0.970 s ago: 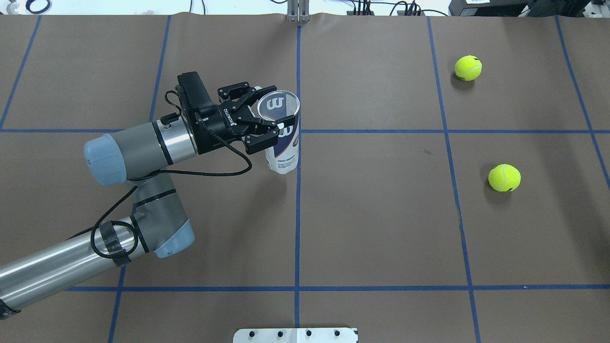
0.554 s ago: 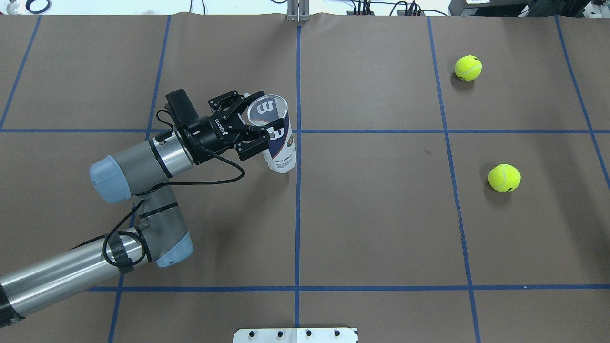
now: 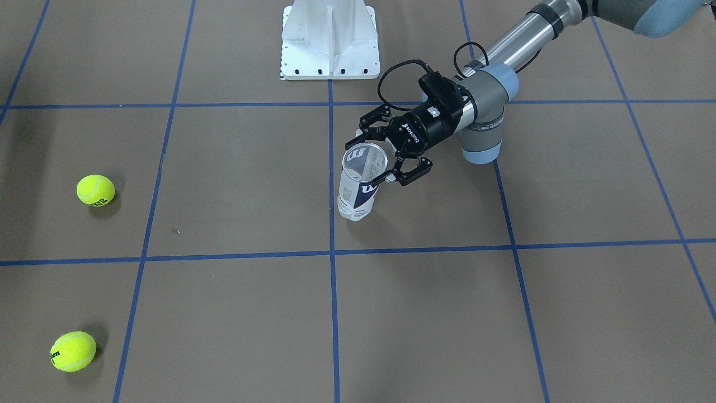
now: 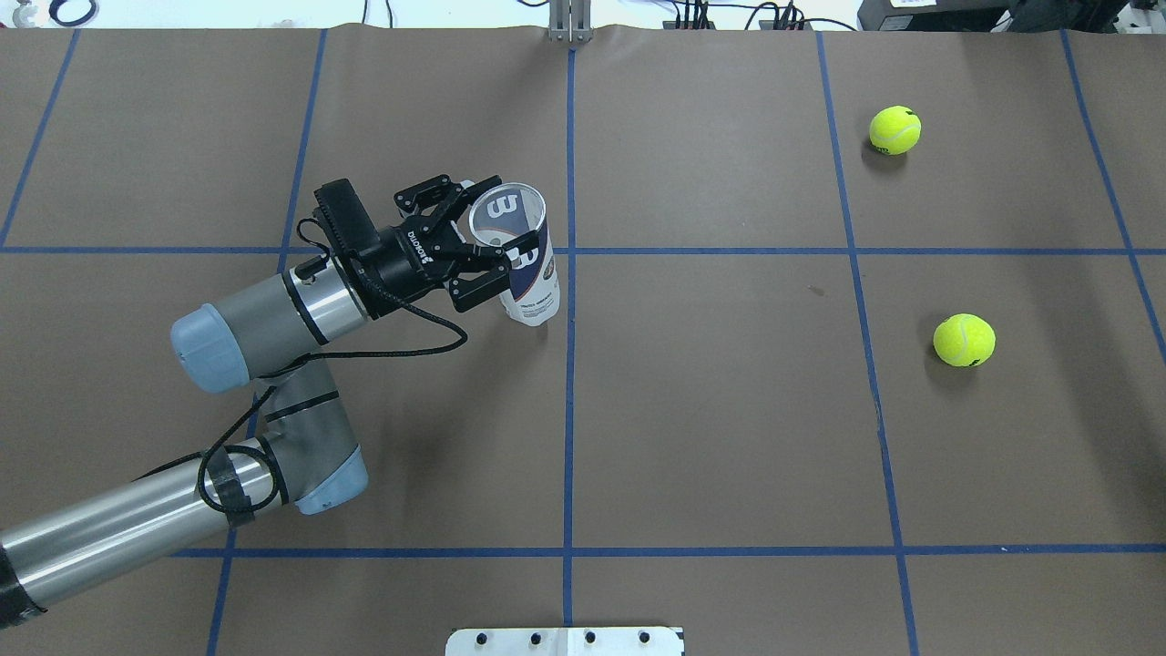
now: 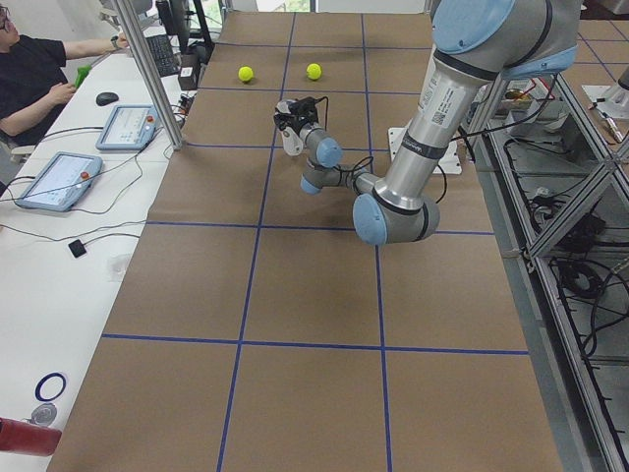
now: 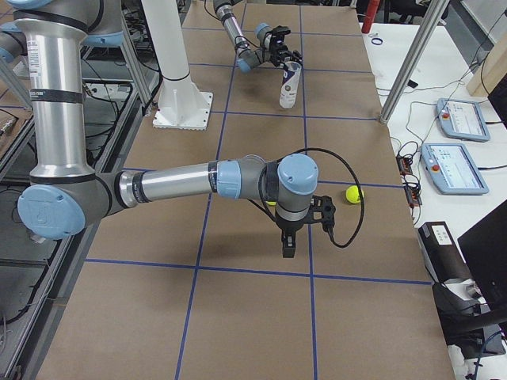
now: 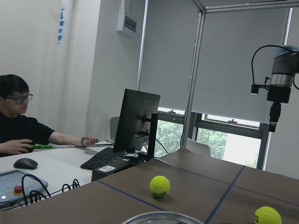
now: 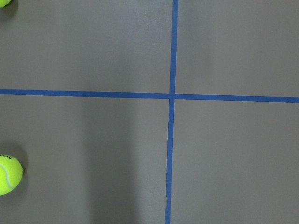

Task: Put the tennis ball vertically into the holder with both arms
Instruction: 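Lower the upright can onto the table with the left gripper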

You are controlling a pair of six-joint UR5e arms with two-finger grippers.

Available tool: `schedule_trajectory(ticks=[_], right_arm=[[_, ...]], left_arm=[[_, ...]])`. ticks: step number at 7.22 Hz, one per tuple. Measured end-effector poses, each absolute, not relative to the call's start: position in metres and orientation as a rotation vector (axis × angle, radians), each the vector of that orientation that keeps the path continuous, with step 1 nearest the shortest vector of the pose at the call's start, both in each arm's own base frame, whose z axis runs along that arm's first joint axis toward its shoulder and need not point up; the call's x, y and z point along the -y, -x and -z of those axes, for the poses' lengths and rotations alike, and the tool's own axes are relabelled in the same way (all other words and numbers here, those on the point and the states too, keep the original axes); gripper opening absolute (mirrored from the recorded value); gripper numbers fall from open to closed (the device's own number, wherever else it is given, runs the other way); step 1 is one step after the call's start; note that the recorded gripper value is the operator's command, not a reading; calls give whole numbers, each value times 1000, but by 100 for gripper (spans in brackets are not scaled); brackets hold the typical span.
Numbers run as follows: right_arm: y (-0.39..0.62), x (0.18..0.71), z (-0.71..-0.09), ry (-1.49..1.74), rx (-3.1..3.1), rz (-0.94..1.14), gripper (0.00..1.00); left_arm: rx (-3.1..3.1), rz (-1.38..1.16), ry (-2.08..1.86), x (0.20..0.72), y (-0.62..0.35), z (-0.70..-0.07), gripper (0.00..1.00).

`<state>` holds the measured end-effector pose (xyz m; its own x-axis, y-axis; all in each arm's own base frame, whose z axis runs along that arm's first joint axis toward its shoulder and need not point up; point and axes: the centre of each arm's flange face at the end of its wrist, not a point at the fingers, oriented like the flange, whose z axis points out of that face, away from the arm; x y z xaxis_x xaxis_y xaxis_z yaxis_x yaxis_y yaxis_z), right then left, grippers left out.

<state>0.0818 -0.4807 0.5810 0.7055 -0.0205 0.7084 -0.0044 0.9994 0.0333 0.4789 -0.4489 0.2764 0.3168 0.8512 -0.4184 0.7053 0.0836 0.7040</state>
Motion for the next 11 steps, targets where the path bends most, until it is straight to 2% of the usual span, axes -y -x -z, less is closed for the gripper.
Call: schedule_trajectory(ticks=[1,3,7,8,10,11], right_arm=[[-82,481,-581,-33,788,9,99],[-82,481,-582,-32,788,9,99],[-82,481,-583,-30,788,8,99],[-82,481,-583,-30,788,8,99],[-82,480,-583,-29,788,7,99],[-82,480,-584,-28,788,7,99]], left_arm=[[-1423,-201,-1657,450,-479,-277,55],[-1413,-214,-1645,451,-480,-278,64],[-1402,-229,-1628,451,-483,-280,70],[-1403,-230,-1626,450,-483,-280,87],[-1404,-228,-1627,449,-484,-281,98],[-1404,-227,-1627,449,-484,-281,99]])
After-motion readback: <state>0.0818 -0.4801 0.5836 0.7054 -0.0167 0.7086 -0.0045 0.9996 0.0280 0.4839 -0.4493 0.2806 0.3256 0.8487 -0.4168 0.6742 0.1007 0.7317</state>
